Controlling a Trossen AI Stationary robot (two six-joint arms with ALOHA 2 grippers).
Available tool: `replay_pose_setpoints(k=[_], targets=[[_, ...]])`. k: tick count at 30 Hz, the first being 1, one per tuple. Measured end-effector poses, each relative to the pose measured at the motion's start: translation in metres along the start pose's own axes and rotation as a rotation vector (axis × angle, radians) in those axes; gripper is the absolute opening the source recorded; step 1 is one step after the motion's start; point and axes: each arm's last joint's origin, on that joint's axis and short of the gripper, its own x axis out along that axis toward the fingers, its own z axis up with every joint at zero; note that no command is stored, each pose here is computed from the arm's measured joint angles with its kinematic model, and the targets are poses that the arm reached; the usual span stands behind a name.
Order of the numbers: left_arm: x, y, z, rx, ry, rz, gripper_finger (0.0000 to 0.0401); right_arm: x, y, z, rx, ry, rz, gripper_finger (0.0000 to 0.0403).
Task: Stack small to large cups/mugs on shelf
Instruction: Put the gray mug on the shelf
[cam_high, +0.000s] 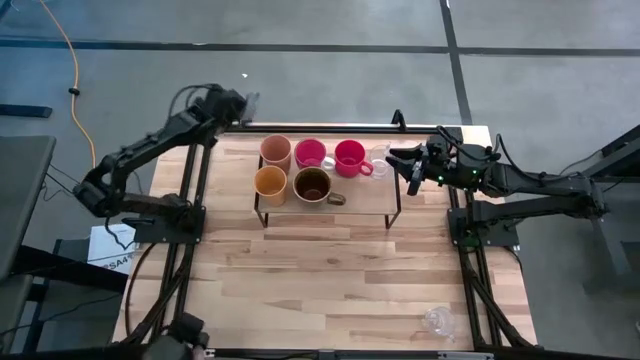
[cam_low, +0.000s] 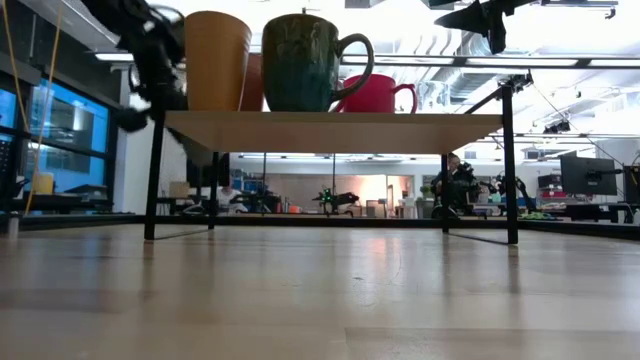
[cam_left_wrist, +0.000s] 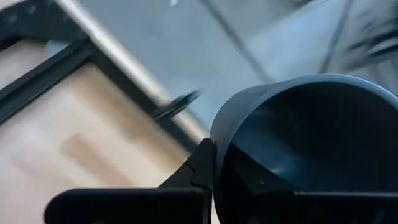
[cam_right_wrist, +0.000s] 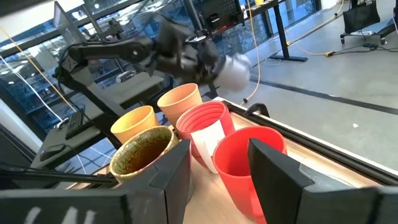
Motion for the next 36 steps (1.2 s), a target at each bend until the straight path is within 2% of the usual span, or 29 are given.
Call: replay_pose_setpoints(k=[4, 8, 17, 22, 28, 34, 36], targets=[[-0.031, -0.024, 0.02, 0.027, -0.074, -0.187, 0.0002, 0.0, 0.0, 0.0, -0.001, 0.002, -0.001, 0.0151], [-0.061, -0.046, 0.035, 0.089, -0.117, -0.295, 0.0002, 0.0, 0.0, 0.0, -0.001, 0.003, 0.001, 0.0151], [-0.153, -0.093, 0.032, 0.407, -0.094, -0.651, 0.0001, 0.0, 0.0, 0.0, -0.001, 0.005, 0.002, 0.0151], [-0.212, -0.101, 0.031, 0.592, -0.011, -0.869, 0.0, 0.0, 0.0, 0.0, -0.001, 0.005, 0.002, 0.0151], [-0.253, -0.088, 0.009, 0.743, 0.169, -0.962, 0.0, 0.0, 0.001, 0.002, 0.006, -0.019, 0.013, 0.0151], [-0.276, -0.082, -0.029, 0.755, 0.295, -1.021, 0.0, 0.0, 0.002, 0.005, -0.027, -0.049, 0.027, 0.0151], [-0.282, -0.082, -0.043, 0.748, 0.316, -1.033, 0.0, 0.0, 0.004, 0.007, -0.051, -0.067, 0.068, 0.0151]])
